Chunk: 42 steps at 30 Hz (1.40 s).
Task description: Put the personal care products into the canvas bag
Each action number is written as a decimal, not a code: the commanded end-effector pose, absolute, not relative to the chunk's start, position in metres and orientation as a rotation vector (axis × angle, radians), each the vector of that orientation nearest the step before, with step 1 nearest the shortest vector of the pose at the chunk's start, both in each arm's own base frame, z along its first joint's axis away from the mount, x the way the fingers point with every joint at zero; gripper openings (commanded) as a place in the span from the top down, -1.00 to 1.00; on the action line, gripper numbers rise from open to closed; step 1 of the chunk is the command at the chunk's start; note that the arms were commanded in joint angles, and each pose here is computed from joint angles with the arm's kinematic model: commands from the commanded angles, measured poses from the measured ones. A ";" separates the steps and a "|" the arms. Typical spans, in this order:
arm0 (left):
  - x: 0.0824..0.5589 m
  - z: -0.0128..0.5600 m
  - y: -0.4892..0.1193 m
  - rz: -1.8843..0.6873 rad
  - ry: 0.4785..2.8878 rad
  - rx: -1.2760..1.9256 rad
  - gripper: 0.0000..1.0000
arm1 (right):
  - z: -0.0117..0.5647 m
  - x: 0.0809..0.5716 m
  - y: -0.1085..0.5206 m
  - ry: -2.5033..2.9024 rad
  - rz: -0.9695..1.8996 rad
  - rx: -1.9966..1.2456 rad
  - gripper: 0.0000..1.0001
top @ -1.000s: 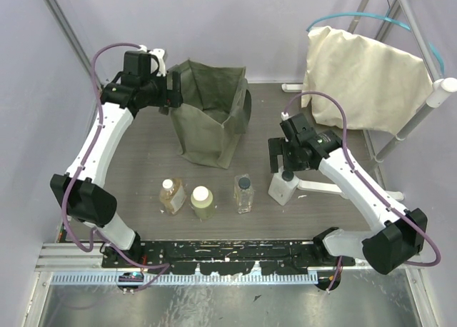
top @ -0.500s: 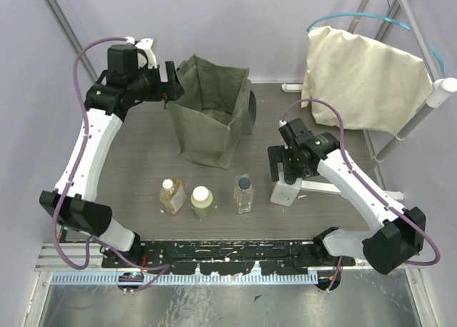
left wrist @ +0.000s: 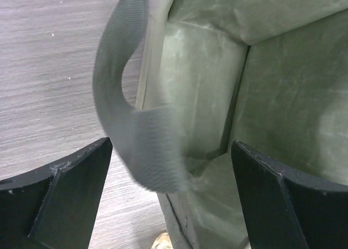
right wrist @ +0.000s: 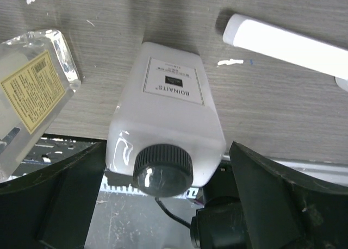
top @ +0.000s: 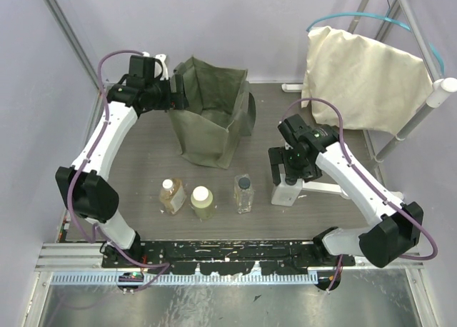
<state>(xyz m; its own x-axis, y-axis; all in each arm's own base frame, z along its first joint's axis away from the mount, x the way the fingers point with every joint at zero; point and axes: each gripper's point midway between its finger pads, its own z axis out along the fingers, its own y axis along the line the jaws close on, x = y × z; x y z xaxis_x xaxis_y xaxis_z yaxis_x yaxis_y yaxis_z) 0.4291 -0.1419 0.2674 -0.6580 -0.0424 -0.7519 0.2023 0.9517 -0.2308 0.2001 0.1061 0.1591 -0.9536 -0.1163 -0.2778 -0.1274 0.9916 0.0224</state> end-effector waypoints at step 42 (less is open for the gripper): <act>0.434 0.238 -0.151 -0.425 2.313 0.152 -0.96 | 0.256 0.254 0.121 2.590 0.119 -0.062 0.99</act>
